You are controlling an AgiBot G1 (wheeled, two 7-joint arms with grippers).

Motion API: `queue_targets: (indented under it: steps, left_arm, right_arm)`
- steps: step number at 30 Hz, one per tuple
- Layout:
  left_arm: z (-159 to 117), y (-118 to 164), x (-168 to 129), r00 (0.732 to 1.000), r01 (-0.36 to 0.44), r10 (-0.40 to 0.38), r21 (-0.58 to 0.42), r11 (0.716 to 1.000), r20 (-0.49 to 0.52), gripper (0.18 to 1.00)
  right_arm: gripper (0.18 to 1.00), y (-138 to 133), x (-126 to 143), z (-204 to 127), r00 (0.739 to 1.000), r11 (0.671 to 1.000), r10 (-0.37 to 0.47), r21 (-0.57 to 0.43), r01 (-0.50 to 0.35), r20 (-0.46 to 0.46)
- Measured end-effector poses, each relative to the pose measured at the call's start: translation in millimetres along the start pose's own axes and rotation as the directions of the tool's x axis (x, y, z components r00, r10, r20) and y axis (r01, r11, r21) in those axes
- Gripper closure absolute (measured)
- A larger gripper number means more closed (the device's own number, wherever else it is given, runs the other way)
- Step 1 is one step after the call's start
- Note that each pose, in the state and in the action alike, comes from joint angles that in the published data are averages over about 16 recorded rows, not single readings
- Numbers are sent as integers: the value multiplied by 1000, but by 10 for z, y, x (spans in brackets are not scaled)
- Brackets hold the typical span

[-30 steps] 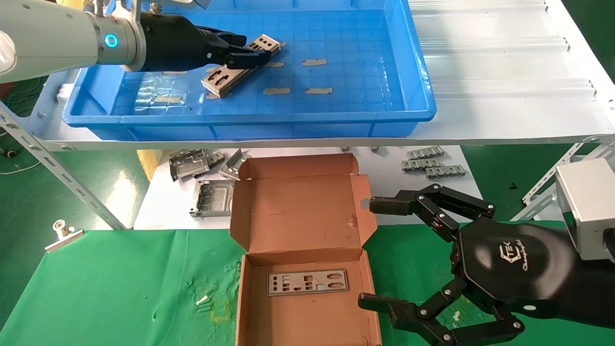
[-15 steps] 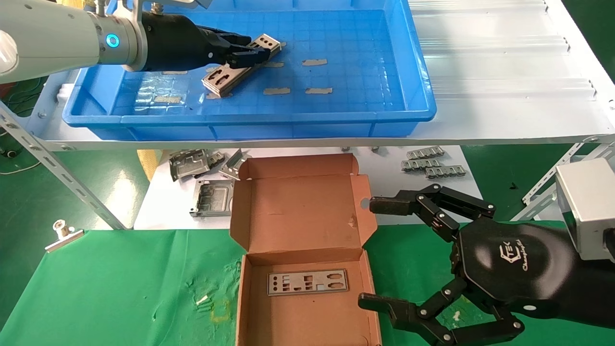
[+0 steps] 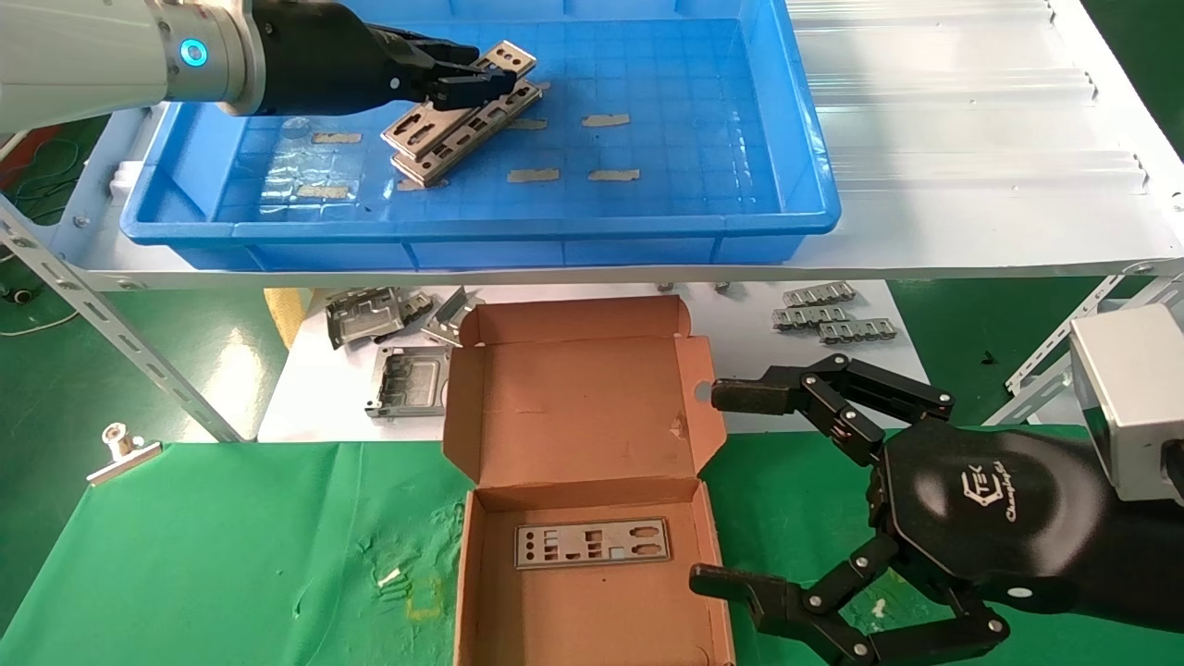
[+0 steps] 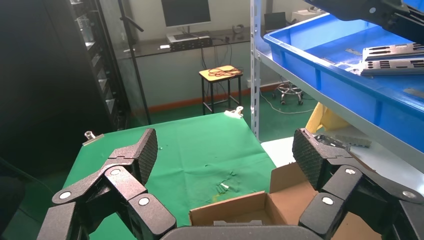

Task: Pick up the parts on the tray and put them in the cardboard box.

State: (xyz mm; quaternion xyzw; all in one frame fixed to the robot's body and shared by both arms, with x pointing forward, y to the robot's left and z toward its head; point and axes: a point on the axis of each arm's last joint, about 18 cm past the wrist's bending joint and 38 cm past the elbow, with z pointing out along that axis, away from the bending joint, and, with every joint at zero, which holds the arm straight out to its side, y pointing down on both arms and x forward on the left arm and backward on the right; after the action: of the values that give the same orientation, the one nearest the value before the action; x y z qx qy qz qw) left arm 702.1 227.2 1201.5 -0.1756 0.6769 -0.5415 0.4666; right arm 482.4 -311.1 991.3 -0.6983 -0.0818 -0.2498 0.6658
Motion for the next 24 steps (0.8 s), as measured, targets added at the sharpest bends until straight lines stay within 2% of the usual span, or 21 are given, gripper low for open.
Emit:
queue_targets:
  steps: [24]
  left_arm:
    - [29,86,15,999,33,-33,-22,999,0,723]
  right_arm:
    - [178,0,0,0,1000,1000,0,0,0,0]
